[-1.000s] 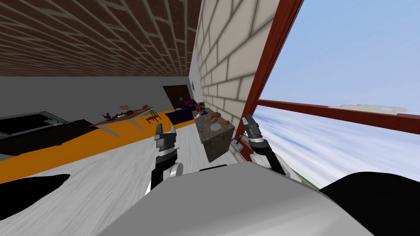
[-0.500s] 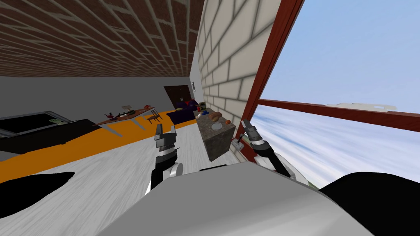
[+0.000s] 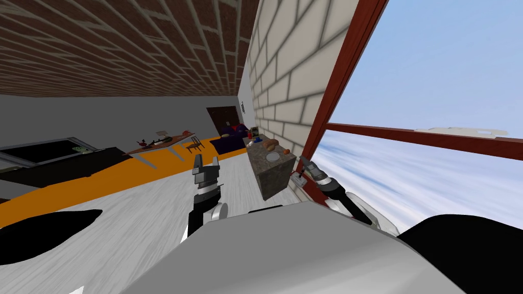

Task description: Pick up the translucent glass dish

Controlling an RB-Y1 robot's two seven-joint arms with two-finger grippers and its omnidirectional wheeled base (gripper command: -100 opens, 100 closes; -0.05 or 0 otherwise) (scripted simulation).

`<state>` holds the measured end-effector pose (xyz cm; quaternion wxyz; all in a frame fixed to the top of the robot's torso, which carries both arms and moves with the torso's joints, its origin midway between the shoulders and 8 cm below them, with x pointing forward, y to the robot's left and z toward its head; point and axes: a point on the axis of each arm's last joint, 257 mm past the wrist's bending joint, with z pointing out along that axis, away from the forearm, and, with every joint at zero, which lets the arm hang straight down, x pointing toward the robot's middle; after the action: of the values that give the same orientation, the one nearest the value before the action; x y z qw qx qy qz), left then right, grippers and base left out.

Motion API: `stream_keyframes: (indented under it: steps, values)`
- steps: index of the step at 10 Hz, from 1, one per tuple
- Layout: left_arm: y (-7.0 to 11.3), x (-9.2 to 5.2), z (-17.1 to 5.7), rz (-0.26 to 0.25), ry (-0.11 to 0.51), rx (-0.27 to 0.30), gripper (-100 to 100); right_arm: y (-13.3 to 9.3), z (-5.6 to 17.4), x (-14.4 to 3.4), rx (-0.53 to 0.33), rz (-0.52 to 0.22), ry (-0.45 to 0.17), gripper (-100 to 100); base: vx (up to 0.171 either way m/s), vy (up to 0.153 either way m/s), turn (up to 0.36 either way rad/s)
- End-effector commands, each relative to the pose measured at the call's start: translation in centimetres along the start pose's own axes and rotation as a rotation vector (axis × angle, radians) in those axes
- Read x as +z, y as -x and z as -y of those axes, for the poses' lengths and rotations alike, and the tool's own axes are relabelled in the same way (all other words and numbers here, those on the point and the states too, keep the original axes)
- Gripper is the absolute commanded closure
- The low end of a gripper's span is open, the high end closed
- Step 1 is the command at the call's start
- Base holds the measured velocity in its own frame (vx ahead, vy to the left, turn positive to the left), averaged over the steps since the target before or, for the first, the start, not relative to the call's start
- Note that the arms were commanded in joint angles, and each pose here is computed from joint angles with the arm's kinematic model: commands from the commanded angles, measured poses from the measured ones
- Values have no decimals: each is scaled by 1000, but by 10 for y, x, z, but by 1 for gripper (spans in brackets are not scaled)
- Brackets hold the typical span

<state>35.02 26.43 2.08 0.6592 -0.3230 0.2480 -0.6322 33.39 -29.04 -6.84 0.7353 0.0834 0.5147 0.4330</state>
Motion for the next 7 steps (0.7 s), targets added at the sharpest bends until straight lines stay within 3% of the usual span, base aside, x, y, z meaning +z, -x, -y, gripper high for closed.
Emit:
stream_keyframes:
  steps: [1,4,5,6,7]
  values:
    - [0,0,0,0,0,0,0,-13,14,-12,-48,-77,-18,-100,-5,69,58]
    - [0,0,0,0,0,0,0,-25,25,-24,-97,-165,-27,-100,12,64,31]
    - [0,0,0,0,0,0,0,-35,37,-39,-136,-234,-43,-100,21,88,64]
    - [0,0,0,0,0,0,0,-35,37,-39,-141,-246,-39,-100,22,71,30]
    - [0,0,0,0,0,0,0,-45,50,-56,-181,-319,-54,-100,26,87,68]
